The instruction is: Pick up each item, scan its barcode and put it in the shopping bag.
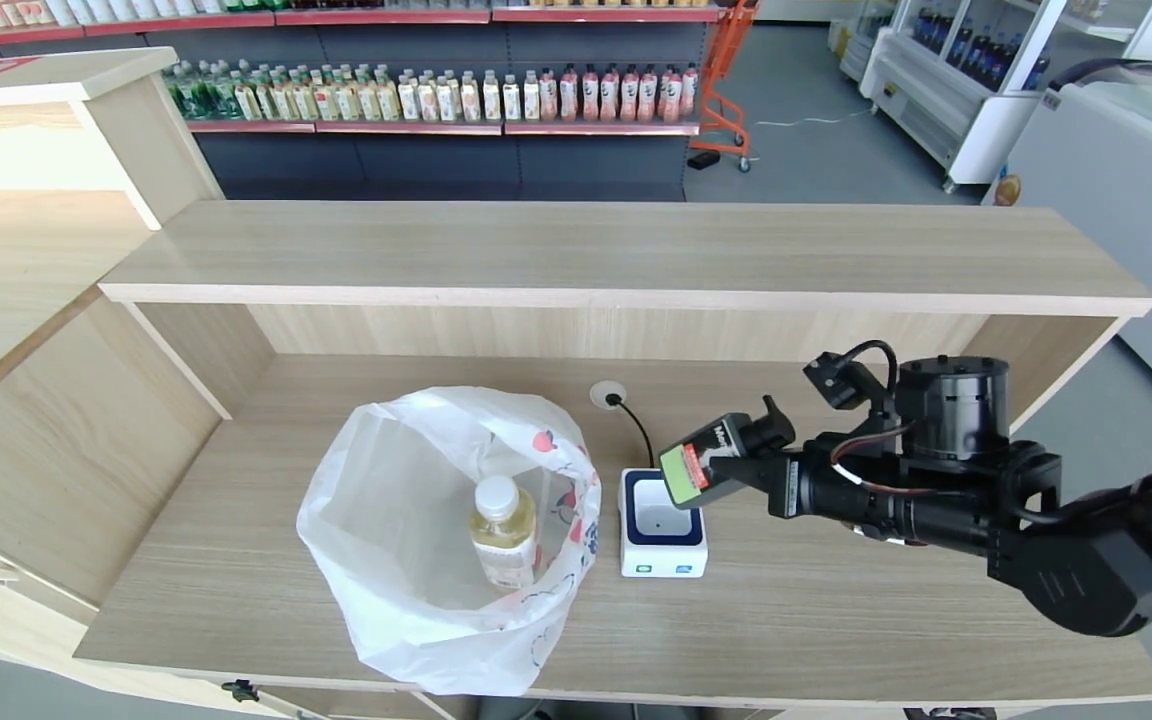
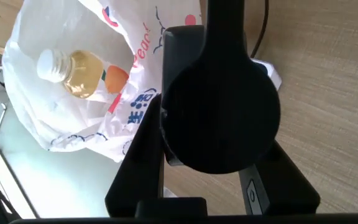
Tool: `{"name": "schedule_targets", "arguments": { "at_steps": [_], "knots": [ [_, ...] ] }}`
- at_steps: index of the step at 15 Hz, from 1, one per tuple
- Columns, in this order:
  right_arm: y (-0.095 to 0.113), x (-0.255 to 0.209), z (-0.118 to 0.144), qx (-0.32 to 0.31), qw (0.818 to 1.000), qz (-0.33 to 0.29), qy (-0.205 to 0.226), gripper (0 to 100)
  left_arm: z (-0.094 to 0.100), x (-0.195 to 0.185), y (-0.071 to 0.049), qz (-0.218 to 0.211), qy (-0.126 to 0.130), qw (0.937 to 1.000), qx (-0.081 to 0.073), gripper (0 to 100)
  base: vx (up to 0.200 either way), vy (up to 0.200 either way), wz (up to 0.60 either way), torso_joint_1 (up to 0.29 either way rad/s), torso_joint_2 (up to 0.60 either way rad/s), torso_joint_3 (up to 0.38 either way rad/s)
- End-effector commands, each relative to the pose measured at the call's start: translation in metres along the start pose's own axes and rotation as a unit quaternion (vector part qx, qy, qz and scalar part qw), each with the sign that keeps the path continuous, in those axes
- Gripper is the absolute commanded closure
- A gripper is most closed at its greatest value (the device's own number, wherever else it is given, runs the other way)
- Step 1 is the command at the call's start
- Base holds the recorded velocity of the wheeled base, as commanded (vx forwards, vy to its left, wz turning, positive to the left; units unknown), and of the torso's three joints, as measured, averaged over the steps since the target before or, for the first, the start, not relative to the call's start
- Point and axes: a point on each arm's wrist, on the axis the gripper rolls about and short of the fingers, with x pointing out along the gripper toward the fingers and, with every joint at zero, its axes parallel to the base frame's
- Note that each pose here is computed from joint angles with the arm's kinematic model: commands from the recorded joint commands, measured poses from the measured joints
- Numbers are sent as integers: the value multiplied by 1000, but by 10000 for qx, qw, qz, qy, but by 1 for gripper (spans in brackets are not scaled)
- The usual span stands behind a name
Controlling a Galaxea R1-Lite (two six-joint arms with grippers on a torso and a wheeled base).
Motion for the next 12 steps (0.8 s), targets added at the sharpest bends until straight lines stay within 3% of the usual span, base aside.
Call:
{"name": "schedule_targets", "arguments": {
  "at_steps": [1,6,12],
  "knots": [
    [17,-41,14,-242,9988,52,-418,100,0,0,0,4,-10,10000,4,0,0,200,0,-2,-2,7],
    [18,-47,16,-255,9985,31,-493,100,0,0,0,4,-2,10000,4,0,0,200,0,2,1,3],
    [7,-29,11,-719,9967,-69,-364,100,0,0,0,4,-2,10000,12,0,0,0,0,0,0,0]
  ]
}}
